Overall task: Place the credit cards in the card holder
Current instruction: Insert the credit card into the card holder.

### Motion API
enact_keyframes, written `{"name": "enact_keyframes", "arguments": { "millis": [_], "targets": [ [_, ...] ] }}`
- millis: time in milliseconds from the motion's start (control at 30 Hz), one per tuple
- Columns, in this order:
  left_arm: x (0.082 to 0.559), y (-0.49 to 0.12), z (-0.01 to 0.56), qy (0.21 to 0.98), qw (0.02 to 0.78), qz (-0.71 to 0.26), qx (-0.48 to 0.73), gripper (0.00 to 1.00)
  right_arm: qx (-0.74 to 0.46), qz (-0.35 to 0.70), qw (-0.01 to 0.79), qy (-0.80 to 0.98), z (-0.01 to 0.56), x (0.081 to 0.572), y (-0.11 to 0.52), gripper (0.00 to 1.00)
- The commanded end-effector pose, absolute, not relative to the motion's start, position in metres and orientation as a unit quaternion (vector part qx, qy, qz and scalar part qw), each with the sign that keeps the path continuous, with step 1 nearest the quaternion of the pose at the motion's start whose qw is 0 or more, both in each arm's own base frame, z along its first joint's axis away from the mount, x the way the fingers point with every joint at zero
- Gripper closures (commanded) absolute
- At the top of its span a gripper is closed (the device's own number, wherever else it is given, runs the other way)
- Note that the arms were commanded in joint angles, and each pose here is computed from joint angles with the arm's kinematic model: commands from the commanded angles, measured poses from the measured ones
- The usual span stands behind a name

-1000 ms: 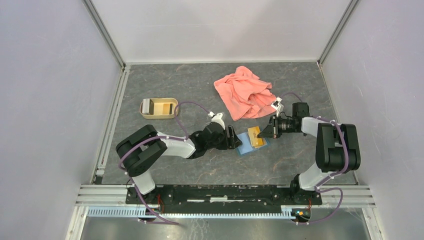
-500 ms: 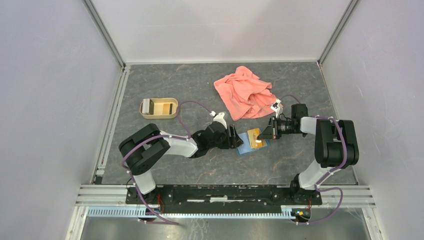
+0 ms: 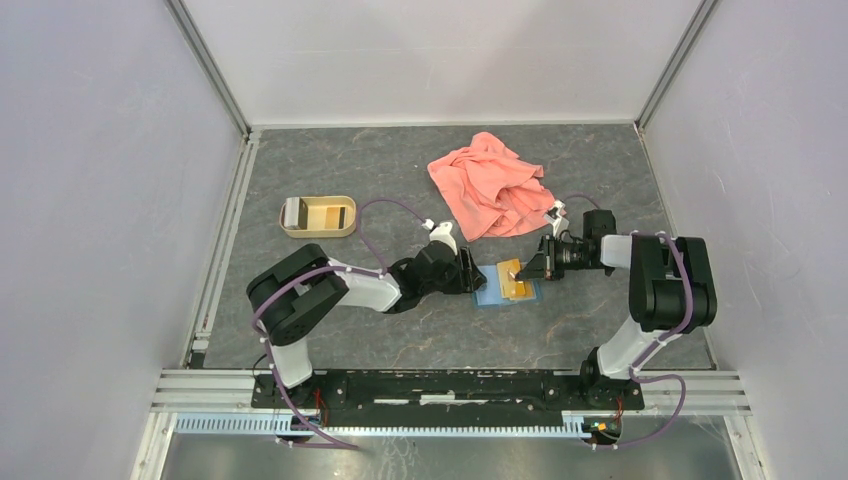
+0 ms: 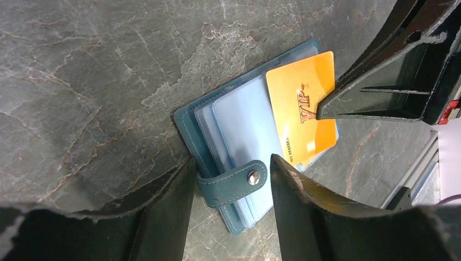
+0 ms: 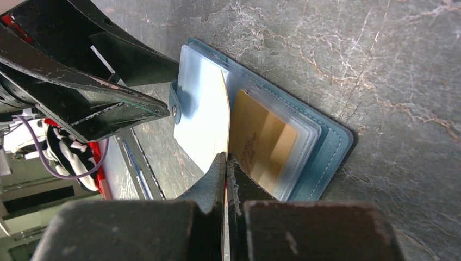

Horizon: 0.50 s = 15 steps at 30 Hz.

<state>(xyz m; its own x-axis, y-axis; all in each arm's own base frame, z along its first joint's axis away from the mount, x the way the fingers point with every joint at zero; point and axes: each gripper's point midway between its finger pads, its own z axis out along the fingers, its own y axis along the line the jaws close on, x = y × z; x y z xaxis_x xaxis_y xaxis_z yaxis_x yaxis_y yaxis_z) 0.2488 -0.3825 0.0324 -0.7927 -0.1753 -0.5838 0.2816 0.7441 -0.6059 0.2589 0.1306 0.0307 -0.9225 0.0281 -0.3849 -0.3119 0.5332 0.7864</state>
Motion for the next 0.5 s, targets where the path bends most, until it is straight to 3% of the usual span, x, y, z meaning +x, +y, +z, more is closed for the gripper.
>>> {"name": "enact_keyframes", "arguments": {
  "millis": [0,467],
  "targets": [
    [0.2254,-0.3472,-0.0313,0.926,0.267,-0.260,0.062,0.40,-0.056,0.470,0.171,0.864,0.0225,0.2602,0.1297,1.00],
    [0.2249,-0.3427,-0.0377,0.932,0.262,-0.243,0.063,0.43,-0.006,0.462,0.177,0.869,0.0274,0.2600,0.1291,0.99]
  ]
}}
